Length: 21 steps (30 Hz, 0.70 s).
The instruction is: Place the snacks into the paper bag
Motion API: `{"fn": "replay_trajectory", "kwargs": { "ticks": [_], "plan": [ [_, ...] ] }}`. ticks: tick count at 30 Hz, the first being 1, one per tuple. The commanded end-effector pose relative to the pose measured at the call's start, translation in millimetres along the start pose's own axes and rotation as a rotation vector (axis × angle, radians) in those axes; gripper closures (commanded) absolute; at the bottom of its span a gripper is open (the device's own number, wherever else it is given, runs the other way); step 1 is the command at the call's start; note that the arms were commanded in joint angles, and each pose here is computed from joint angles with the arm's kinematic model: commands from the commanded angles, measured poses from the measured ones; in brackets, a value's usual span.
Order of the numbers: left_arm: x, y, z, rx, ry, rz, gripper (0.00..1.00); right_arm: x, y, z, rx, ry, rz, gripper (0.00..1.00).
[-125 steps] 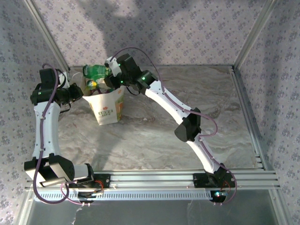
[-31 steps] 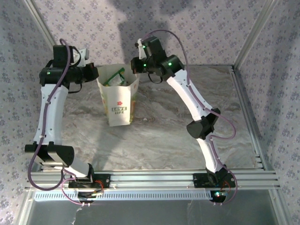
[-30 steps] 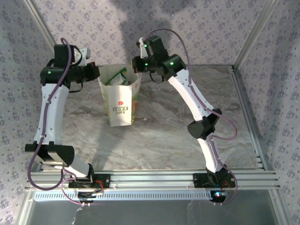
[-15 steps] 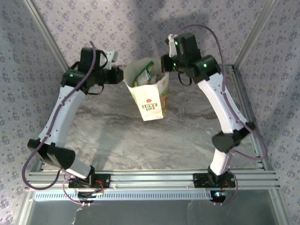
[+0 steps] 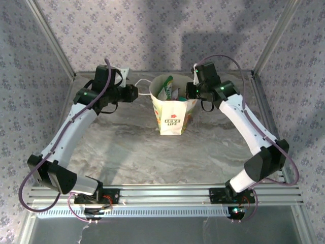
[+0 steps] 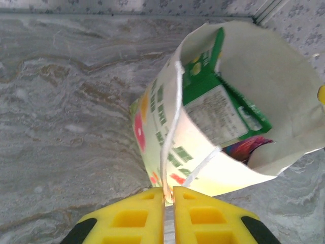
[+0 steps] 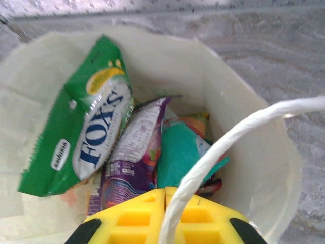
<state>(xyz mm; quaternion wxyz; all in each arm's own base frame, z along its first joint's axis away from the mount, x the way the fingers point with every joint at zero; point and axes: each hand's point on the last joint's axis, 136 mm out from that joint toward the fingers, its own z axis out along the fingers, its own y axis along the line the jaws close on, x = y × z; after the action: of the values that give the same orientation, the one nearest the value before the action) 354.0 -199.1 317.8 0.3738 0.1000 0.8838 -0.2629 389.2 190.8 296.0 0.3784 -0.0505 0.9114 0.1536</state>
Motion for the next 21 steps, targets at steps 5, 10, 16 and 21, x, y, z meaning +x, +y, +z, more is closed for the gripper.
{"fn": "replay_trajectory", "kwargs": {
  "ticks": [5,10,16,21],
  "plan": [
    [-34,-21,-16,0.03,-0.09,0.04,0.88,-44,-6,-60,0.009,-0.2,0.027,0.91],
    [-41,-38,-16,0.063,-0.1,0.076,0.88,-52,-14,-74,0.009,-0.236,0.038,0.91],
    [-41,-38,-12,0.022,-0.068,0.097,0.78,-48,-25,-75,0.032,-0.225,0.054,0.89],
    [-41,-40,-15,-0.002,-0.062,0.125,0.73,-34,-44,-69,0.082,-0.185,0.098,0.86]
  ]
}}
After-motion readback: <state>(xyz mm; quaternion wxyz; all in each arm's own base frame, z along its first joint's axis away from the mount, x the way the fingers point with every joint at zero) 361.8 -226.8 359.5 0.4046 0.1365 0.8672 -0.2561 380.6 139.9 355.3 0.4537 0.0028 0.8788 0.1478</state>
